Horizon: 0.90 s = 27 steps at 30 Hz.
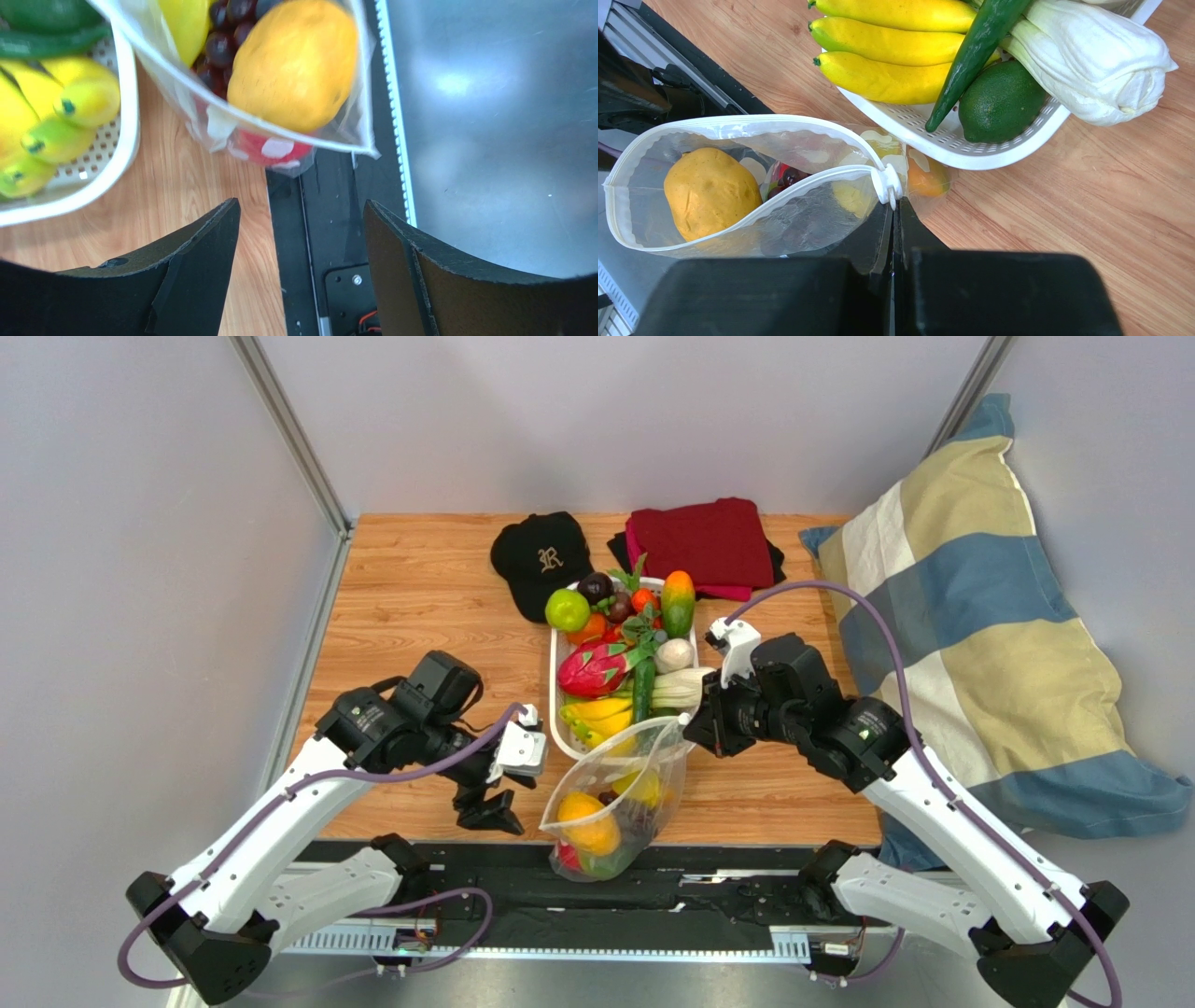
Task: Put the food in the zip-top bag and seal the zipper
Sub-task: Zip the zipper food storage bag at the center of the board.
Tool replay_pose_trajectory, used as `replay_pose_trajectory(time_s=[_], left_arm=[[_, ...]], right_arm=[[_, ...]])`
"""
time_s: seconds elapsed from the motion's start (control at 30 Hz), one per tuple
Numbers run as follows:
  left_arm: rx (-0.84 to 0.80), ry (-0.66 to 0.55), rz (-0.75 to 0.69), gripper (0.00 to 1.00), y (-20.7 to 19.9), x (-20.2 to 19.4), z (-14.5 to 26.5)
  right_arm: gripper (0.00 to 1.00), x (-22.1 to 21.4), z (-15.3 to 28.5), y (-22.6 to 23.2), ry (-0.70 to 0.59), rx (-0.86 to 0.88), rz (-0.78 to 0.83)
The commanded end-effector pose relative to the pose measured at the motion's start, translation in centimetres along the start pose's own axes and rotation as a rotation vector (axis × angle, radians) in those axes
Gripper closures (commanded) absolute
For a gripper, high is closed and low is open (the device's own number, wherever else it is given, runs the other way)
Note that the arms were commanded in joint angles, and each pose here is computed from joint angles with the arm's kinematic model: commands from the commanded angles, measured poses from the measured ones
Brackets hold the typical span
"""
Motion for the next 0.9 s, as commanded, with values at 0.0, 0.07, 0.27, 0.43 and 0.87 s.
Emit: replay_pose_trajectory(time_s=[0.0, 0.07, 0.27, 0.43, 0.87], left_arm=[[-0.047, -0.088, -0.051, 0.26, -1.4, 3.2, 0.6], [-0.019, -0.048, -0.032, 0.26, -1.0, 3.4, 0.5], [-0.05, 0.131, 0.136, 0.4, 0.4, 3.1, -1.0], [-0.057, 0.128, 0.22, 0.38, 0.2, 4.0, -1.3], [0.039, 0.11, 0.242, 1.0, 0.1, 5.7, -1.1]], right_arm=[[1.0, 1.8, 0.9, 0.9, -0.092, 0.018, -0.015], [1.0, 1.9, 0.9, 1.0, -0.091, 0.019, -0.013], [1.0, 2.2, 0.9, 1.0, -0.107, 0.013, -0.008], [1.0, 2.4, 0.9, 1.0, -0.119, 0.008, -0.004], [1.0, 1.9, 0.9, 1.2, -0.098, 0.054, 0.008]])
Point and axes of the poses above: each gripper's point midway between its finger pads, its own z axis back along the fingers, its own y axis along the line the jaws close on, x = y × z, the point moved 7 cm from there along z, back along the fingers, and after that the axes turned 14 degrees about -z, right-handed, at the moved point
